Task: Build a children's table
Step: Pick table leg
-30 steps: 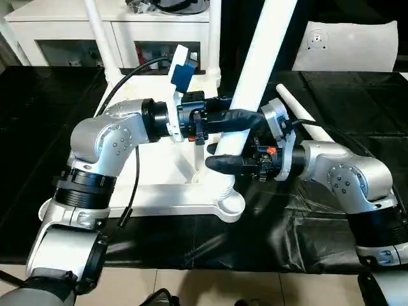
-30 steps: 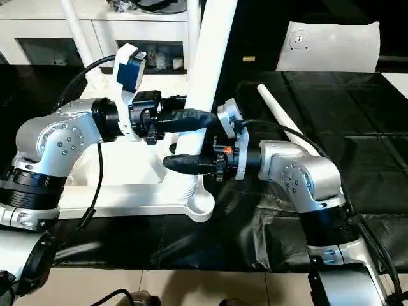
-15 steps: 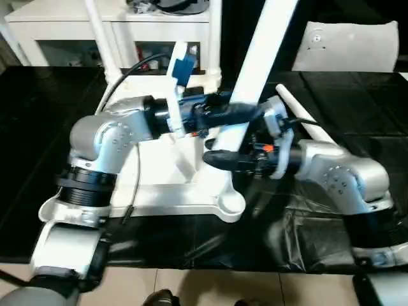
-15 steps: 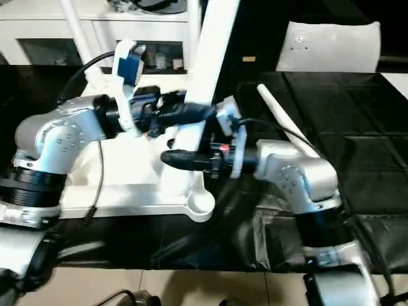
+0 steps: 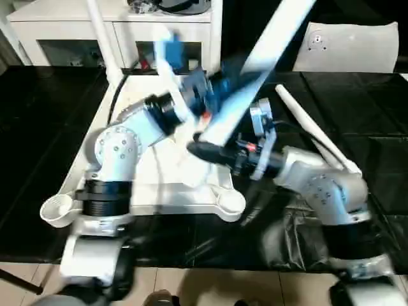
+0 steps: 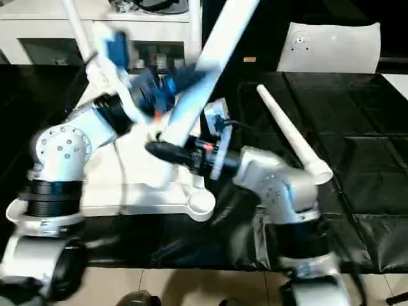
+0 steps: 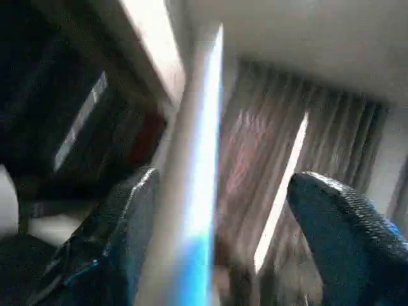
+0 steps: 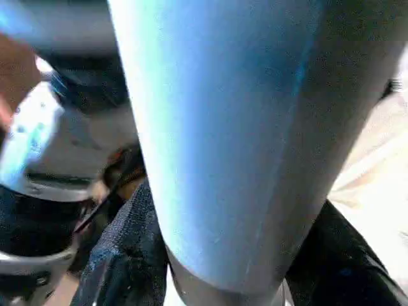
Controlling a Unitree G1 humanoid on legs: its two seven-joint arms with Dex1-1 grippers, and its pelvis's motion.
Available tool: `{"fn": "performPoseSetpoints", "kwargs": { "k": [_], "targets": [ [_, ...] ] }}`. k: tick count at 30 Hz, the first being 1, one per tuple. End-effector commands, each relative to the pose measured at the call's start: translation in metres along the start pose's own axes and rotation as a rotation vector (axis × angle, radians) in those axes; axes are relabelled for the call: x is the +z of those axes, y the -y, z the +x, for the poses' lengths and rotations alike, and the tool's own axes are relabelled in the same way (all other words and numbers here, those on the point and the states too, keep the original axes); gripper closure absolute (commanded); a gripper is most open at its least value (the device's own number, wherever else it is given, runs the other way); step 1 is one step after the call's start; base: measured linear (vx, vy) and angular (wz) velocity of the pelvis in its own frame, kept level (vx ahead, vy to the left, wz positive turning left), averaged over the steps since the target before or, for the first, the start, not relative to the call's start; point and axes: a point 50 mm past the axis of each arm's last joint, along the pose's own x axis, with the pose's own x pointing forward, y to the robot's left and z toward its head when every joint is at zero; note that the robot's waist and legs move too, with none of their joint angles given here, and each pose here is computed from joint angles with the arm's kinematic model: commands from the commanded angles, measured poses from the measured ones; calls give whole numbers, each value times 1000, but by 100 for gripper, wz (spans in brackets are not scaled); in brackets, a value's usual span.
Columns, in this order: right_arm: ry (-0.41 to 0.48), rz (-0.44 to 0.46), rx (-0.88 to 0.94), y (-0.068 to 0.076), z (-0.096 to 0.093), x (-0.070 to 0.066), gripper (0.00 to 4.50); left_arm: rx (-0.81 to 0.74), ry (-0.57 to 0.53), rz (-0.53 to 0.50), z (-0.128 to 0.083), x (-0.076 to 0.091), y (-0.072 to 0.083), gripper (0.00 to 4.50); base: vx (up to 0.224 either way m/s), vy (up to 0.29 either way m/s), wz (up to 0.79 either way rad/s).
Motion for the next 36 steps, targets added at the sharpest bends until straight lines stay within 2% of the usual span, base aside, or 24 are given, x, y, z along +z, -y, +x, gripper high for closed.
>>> {"fn": "performPoseSetpoints", "kwargs": {
  "k": [1,3,5,8,9,10,11,12,16,17,19,21,23,27,31,32,33,36],
  "targets": [
    [33,-37,-71,0,-4,9,261,57,79,32,-8,17,-4,48,0,0,0],
    [30,-40,-101,2,-5,8,261,80,70,55,-12,19,-5,40,0,0,0],
    [38,-118,-216,7,-9,11,261,150,-12,116,-24,18,-10,28,0,0,0],
    [-7,-204,-383,16,-17,9,261,267,-285,279,-53,2,-17,23,0,0,0],
    [-7,-204,-383,16,-17,9,261,267,-285,279,-53,2,-17,23,0,0,0],
    [-10,-236,-447,18,-20,8,261,300,-438,350,-71,-9,-18,23,0,0,0],
    [6,-245,-492,20,-23,9,261,295,-536,381,-83,-16,-17,23,0,0,0],
    [7,-246,-494,20,-23,9,261,295,-542,383,-84,-17,-17,23,0,0,0],
    [31,-251,-579,26,-29,4,261,238,-777,428,-113,-38,-10,23,0,0,0],
    [26,-257,-584,26,-30,3,261,234,-800,435,-115,-40,-11,23,0,0,0],
    [1,-280,-607,27,-30,-2,261,206,-923,467,-128,-49,-11,23,0,0,0],
    [-36,-314,-677,30,-31,-8,261,184,-999,463,-138,-56,-11,23,0,0,0],
    [-43,-372,-715,30,-32,-11,261,148,-1082,479,-146,-62,-10,52,0,0,0],
    [-31,-377,-708,27,-33,-14,261,98,-1133,430,-155,-72,-8,86,0,0,0],
    [28,-306,-600,19,-32,-12,261,79,-1185,468,-163,-83,-15,124,0,0,0],
    [28,-306,-600,19,-32,-12,261,79,-1185,468,-163,-83,-15,124,0,0,0],
    [27,-268,-561,16,-32,-12,261,74,-1183,463,-165,-85,-18,146,0,0,0],
    [5,-258,-520,12,-32,-14,261,57,-1182,438,-167,-88,-19,150,0,0,0]
  ]
}}
